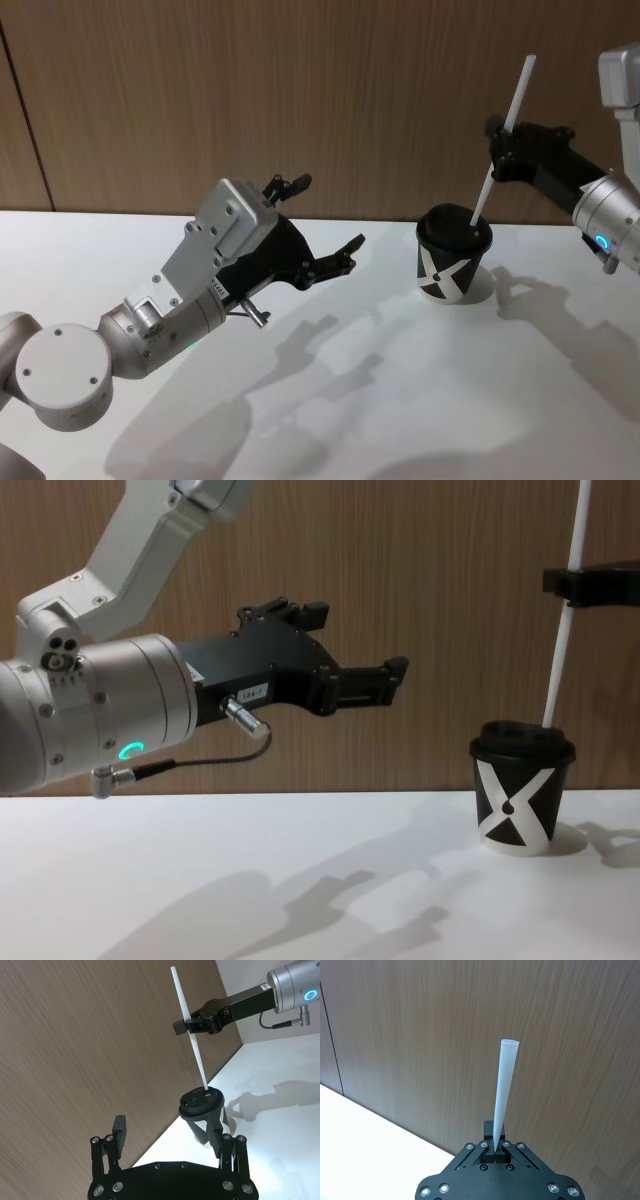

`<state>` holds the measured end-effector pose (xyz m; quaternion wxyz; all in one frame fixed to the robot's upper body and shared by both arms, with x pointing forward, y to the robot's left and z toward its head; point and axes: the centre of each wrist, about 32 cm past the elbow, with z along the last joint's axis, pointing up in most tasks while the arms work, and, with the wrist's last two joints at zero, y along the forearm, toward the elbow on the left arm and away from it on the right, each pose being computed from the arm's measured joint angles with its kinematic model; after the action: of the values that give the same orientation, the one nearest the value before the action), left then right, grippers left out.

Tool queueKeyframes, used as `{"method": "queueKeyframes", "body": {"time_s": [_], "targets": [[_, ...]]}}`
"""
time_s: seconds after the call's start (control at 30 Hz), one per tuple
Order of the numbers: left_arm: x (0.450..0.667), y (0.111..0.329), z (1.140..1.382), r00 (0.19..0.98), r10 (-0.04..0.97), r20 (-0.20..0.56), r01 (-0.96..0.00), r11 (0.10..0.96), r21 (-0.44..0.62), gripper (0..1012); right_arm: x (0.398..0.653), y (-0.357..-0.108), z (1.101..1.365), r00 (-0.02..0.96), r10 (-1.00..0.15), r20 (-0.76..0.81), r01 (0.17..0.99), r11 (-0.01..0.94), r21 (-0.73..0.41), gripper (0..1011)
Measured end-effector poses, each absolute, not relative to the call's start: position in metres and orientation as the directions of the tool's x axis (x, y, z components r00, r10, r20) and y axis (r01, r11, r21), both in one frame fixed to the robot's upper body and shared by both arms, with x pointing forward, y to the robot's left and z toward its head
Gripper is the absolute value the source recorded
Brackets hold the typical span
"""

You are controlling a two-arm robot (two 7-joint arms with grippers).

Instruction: Pick up the straw with one hand, pass it to the other hand, and insert it into the cup.

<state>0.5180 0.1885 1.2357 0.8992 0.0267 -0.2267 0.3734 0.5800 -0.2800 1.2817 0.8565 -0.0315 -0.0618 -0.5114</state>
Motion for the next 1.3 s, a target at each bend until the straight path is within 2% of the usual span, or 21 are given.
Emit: {"method": "queueKeyframes", "body": {"time_s": [0.97, 1.1, 1.23, 1.3], "targets": [[0.518, 0.1885, 1.2357, 0.618, 0.659, 0.428, -0.684, 0.72, -0.121, 1003, 0.5842, -0.2821, 1.2726, 0.467, -0.876, 0.121, 0.883, 0.469, -0.014, 10], [0.518, 0.1885, 1.2357, 0.618, 0.659, 0.428, -0.684, 0.72, -0.121, 1003, 0.5843, -0.2824, 1.272, 0.467, -0.876, 0.119, 0.883, 0.468, -0.016, 89], [0.518, 0.1885, 1.2357, 0.618, 0.659, 0.428, -0.683, 0.72, -0.121, 1003, 0.5844, -0.2824, 1.2716, 0.467, -0.876, 0.119, 0.884, 0.468, -0.017, 236], [0.518, 0.1885, 1.2357, 0.618, 0.659, 0.428, -0.684, 0.72, -0.121, 1003, 0.5845, -0.2824, 1.2713, 0.467, -0.877, 0.118, 0.884, 0.468, -0.018, 268]]}}
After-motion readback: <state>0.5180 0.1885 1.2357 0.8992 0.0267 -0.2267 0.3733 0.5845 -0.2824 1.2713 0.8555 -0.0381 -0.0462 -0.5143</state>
